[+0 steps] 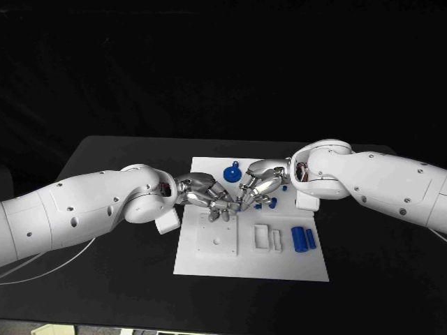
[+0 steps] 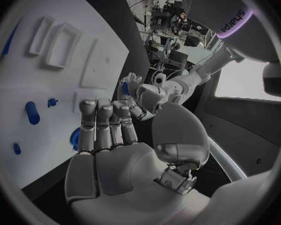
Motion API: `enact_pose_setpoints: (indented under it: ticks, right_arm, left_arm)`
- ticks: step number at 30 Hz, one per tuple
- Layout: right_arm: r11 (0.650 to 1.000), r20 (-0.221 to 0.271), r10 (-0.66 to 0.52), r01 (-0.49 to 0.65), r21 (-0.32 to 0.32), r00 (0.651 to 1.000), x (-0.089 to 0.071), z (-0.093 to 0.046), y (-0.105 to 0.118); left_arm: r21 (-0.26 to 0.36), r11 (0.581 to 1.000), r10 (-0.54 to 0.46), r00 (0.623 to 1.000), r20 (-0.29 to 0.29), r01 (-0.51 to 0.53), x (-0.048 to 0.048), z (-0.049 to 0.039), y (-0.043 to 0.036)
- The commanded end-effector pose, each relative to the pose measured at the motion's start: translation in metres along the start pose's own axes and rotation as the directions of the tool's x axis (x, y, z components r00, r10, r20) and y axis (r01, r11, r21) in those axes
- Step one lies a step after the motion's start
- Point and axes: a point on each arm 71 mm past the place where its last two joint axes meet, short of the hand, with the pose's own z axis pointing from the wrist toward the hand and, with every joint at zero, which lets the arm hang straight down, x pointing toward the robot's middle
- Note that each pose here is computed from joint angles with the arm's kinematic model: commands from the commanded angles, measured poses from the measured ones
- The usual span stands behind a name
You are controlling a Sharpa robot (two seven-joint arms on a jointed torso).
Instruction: Assemble the parts on the task board
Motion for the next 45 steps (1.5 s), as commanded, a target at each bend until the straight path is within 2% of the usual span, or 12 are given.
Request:
enact_pose_setpoints:
  ticks: [1, 16, 27, 45]
  right_arm:
    - [1.0, -0.019, 0.006, -0.006, -0.008, 1.0, 0.0021, 0.0016, 0.0024]
    - [1.0, -0.035, 0.001, -0.002, -0.01, 0.999, 0.0037, 0.0068, 0.0068]
    - [1.0, -0.035, 0.001, -0.001, -0.009, 0.999, 0.0035, 0.0069, 0.0066]
    - [1.0, -0.045, 0.0, -0.001, -0.01, 0.999, 0.0042, 0.0074, 0.0067]
  left_arm:
    - [0.018, 1.0, 0.007, 0.999, -0.037, -0.006, 0.0049, 0.0022, -0.004]
    - [0.024, 0.999, -0.021, 0.999, -0.048, 0.022, 0.0055, 0.0026, -0.0047]
    - [0.022, 0.999, -0.035, 0.997, -0.067, 0.037, 0.0066, 0.0027, -0.0046]
    - [0.018, 0.999, -0.035, 0.997, -0.066, 0.036, 0.0066, 0.0035, -0.0045]
